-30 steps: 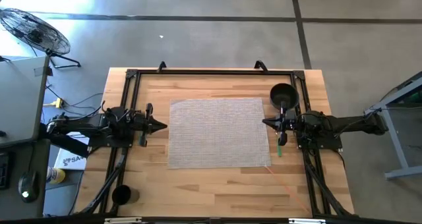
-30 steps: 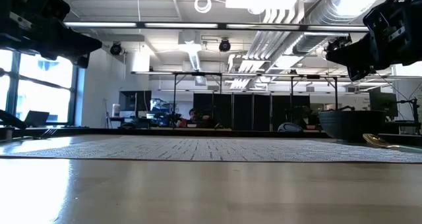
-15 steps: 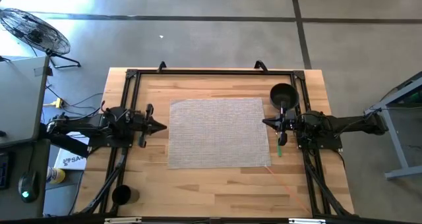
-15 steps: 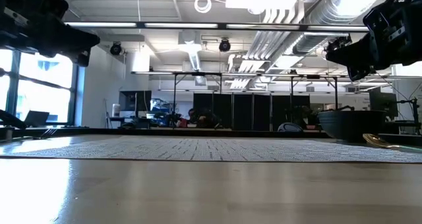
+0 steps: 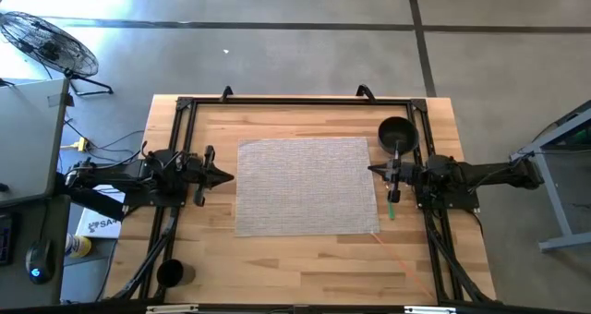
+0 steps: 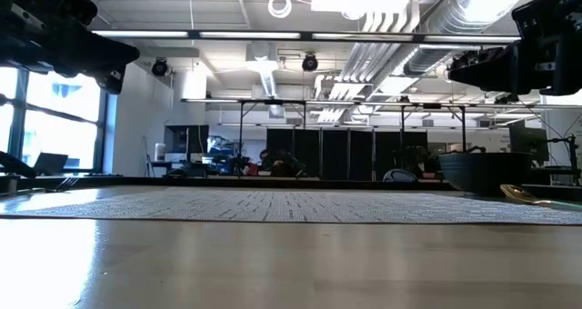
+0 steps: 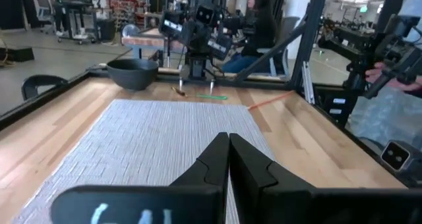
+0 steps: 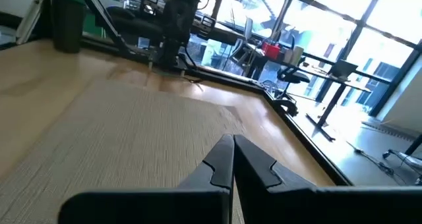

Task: Pick & Place Utensil
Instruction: Put the black bowl on the table mat

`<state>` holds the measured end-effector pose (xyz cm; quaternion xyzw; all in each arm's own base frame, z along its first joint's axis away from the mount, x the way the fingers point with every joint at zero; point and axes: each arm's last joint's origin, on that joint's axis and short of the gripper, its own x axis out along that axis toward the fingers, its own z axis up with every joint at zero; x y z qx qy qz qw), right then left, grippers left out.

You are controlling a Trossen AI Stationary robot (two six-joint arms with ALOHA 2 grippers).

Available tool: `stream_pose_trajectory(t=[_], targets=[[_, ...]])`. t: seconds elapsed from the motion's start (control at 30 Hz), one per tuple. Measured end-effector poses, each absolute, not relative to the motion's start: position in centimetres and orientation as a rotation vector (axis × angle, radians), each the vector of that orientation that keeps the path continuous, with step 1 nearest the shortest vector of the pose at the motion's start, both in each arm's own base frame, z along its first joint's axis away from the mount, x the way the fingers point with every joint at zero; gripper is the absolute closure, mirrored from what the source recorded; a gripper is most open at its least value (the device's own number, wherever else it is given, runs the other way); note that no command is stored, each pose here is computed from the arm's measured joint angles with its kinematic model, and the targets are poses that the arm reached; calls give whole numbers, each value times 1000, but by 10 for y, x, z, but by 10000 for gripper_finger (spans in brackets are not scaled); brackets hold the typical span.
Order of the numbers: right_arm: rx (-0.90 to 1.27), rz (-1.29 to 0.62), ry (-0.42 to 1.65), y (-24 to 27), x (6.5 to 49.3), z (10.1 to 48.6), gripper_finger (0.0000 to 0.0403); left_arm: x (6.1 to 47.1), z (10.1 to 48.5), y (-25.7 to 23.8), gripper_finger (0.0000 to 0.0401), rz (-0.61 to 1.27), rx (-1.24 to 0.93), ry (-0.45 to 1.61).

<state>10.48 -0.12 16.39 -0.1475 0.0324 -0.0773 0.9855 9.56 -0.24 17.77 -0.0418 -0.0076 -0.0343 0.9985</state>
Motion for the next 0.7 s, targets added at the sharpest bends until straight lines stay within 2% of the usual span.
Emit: stream_pose_trajectory(t=[0.13, 0.3, 0.47, 0.63, 0.7], targets=[[-243, -146, 53, -1, 105, 164, 402, 96, 178, -2, 393, -69, -86, -19], [46, -68, -32, 2, 105, 171, 402, 96, 178, -2, 393, -68, -87, -20], [214, -25, -138, 2, 104, 181, 400, 96, 178, -2, 393, -65, -87, -20], [240, -150, -316, -2, 101, 196, 402, 96, 178, -2, 393, -65, -87, -21], [245, -216, -318, -4, 101, 199, 402, 96, 178, -2, 393, -66, -87, -21]])
